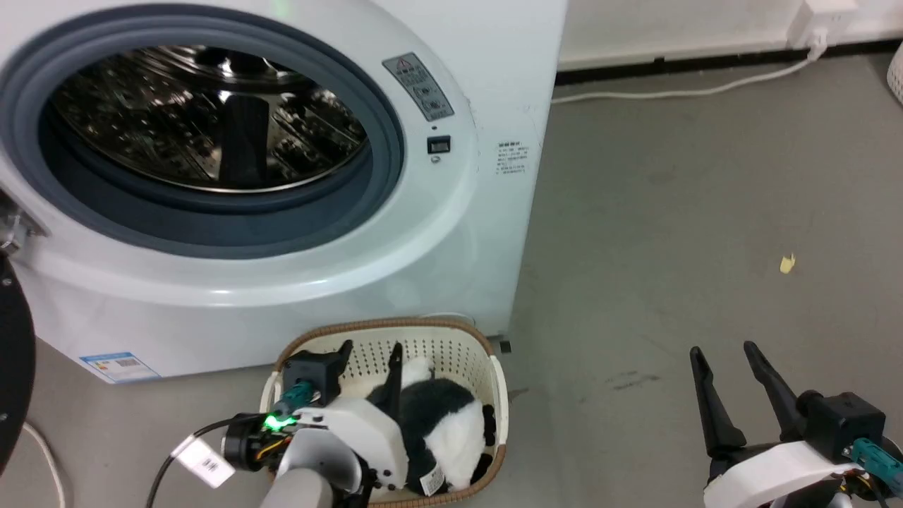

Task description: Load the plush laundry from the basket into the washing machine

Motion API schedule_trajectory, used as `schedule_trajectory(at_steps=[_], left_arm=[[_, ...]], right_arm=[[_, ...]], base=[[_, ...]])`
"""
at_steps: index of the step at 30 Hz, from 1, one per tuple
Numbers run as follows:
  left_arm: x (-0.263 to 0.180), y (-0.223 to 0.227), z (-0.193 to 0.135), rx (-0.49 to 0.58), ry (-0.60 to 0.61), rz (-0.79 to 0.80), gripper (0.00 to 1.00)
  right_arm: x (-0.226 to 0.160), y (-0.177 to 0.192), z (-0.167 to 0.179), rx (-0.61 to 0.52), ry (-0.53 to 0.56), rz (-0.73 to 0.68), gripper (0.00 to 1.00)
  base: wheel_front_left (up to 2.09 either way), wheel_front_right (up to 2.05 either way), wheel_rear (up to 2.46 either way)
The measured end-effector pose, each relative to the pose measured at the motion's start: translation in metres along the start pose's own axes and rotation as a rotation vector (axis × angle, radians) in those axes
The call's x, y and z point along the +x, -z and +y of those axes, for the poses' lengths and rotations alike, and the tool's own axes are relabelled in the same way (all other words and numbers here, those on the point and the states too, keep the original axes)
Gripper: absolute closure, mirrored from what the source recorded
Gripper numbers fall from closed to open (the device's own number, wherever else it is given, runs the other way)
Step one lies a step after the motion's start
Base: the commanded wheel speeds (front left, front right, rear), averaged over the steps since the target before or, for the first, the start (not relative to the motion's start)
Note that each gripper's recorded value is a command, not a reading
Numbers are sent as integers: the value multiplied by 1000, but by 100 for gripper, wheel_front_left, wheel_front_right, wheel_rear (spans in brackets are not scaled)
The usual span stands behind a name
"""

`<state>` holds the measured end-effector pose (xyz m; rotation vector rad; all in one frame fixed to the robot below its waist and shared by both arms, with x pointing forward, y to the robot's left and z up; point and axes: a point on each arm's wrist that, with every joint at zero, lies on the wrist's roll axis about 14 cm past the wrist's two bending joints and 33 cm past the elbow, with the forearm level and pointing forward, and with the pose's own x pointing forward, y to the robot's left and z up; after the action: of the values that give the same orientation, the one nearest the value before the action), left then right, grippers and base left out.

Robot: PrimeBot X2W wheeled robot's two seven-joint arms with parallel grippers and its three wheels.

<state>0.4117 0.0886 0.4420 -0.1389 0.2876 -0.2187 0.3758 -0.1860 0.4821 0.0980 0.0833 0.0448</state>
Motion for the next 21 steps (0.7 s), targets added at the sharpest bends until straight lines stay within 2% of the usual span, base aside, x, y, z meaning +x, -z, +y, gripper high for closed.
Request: schedule_trajectory(at_steps=[10,21], left_arm=[[28,57,-27,-25,77,224,0],[46,115,-37,-18,92,458,0]], right_arm=[[11,21,-17,46,54,44,0],[21,44,-34,81,108,91,0]], base=[[0,0,0],[0,0,0]])
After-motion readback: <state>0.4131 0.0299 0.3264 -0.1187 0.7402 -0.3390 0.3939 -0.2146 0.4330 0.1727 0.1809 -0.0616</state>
